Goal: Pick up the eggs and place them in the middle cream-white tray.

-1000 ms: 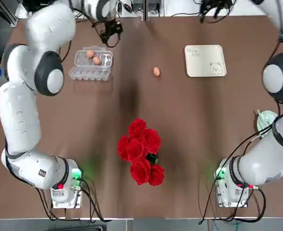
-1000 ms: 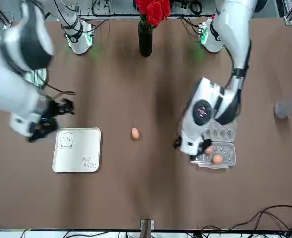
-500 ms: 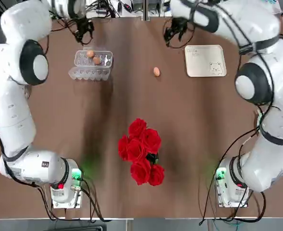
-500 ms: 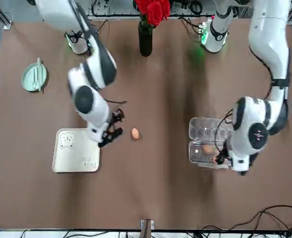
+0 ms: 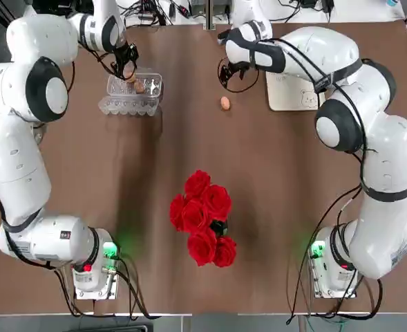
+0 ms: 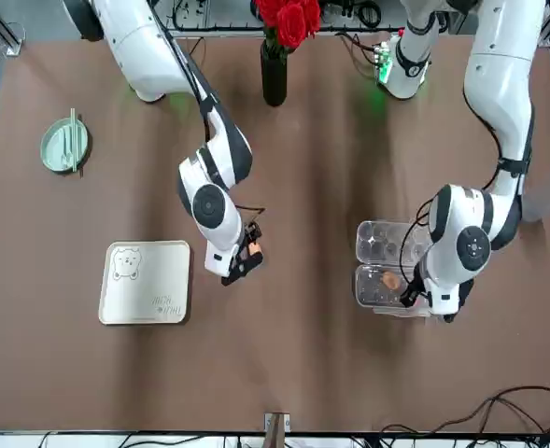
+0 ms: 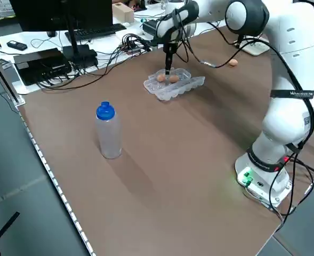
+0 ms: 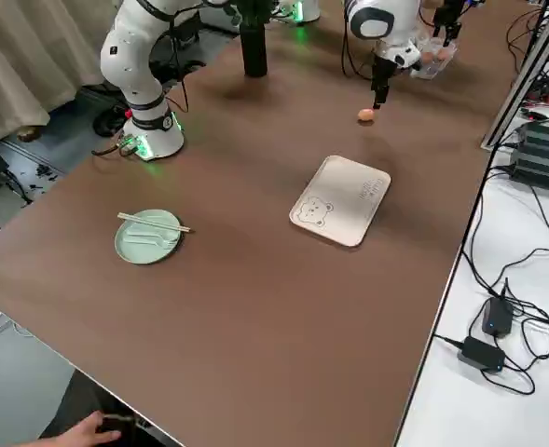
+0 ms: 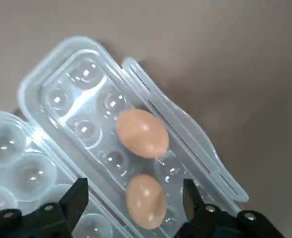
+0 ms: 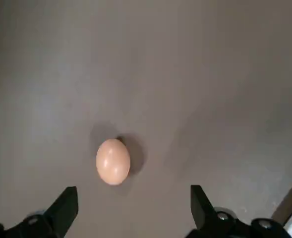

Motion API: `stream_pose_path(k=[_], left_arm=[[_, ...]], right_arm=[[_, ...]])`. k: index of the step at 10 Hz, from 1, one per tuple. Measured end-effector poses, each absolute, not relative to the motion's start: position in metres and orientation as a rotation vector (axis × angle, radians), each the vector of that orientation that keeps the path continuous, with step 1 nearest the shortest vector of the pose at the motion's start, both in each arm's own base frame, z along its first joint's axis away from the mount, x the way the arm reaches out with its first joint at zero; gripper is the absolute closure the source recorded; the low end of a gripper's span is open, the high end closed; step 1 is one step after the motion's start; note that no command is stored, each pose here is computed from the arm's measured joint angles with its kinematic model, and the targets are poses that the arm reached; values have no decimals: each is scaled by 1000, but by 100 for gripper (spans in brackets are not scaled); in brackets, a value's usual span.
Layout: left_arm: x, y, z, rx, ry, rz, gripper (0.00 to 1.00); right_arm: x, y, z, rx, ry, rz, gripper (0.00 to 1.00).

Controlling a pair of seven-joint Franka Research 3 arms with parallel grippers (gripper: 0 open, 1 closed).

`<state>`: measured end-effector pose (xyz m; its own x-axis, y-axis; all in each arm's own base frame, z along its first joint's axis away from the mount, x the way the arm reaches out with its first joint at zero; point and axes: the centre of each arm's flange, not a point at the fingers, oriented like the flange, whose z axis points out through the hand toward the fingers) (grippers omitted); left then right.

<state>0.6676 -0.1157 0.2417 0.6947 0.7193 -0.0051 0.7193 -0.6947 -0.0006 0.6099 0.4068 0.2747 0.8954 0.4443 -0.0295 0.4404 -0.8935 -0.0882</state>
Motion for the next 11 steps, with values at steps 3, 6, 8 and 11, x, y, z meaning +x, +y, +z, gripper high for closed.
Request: stream_pose_path(k=[3, 6, 8, 11], left_arm=[[660, -128, 215, 2851, 1287, -36, 17], [655, -143, 201, 2836, 1335, -55, 22], [652, -147, 193, 2847, 1330, -75, 32], [653, -145, 194, 2845, 1336, -75, 50]], right_arm=[[609, 420, 233, -2992, -626, 17, 0], [604, 422, 206, -3010, -635, 48, 0], [595, 431, 196, -3016, -653, 66, 0], [584, 441, 179, -3040, -690, 87, 3]])
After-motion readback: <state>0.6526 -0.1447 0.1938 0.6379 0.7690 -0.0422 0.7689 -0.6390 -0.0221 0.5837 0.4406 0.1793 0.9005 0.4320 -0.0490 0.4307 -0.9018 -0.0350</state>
